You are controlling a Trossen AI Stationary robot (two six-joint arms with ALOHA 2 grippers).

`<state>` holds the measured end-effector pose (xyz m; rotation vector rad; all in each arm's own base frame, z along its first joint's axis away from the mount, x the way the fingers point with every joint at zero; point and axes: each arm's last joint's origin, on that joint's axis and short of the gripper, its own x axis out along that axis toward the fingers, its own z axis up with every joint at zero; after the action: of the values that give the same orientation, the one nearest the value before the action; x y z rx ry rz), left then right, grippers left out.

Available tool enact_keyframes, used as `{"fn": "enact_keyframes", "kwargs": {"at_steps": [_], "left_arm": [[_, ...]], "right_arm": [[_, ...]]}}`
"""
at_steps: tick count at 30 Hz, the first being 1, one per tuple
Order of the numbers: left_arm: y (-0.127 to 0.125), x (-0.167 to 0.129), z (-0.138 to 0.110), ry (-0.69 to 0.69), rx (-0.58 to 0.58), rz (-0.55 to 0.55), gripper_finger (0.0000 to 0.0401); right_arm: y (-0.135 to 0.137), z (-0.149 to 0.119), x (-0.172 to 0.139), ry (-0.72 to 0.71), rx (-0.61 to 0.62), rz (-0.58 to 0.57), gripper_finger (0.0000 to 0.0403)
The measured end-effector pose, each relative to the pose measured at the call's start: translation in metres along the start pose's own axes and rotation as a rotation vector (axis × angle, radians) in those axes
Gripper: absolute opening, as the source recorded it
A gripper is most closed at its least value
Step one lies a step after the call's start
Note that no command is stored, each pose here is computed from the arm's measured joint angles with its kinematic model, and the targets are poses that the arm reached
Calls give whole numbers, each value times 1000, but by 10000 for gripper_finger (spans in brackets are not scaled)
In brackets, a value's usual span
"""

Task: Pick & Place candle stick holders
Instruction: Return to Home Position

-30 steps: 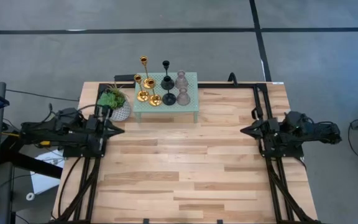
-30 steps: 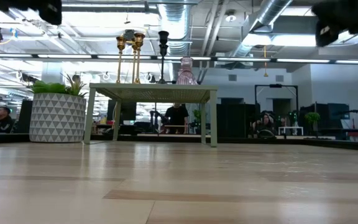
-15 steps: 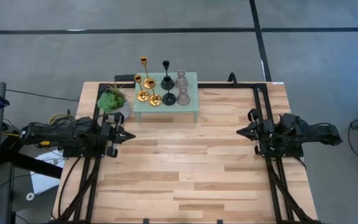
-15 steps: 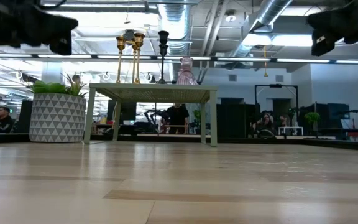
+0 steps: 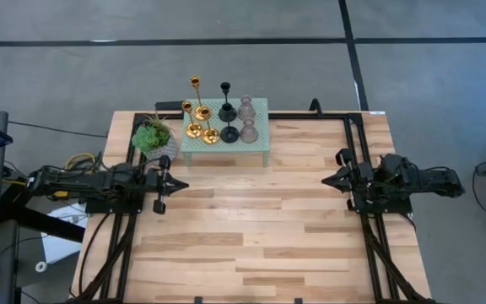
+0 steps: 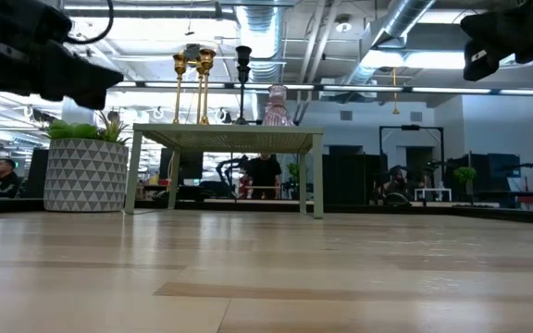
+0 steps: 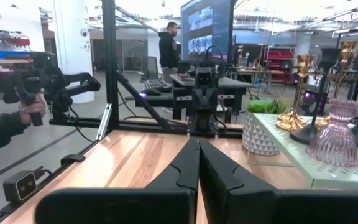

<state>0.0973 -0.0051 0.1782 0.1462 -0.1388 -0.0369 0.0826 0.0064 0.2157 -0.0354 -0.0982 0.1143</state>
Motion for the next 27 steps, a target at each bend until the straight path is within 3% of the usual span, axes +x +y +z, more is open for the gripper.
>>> {"fn": "enact_keyframes", "kwargs": {"at_steps": [8, 27], "left_arm": [[-2, -1, -12, 124, -27, -17, 7], [-2, 0, -13, 134, -1, -21, 8]], "right_arm": [[0, -3, 0, 32, 10, 1, 0], [1, -6, 1, 37, -14, 31, 0]]}}
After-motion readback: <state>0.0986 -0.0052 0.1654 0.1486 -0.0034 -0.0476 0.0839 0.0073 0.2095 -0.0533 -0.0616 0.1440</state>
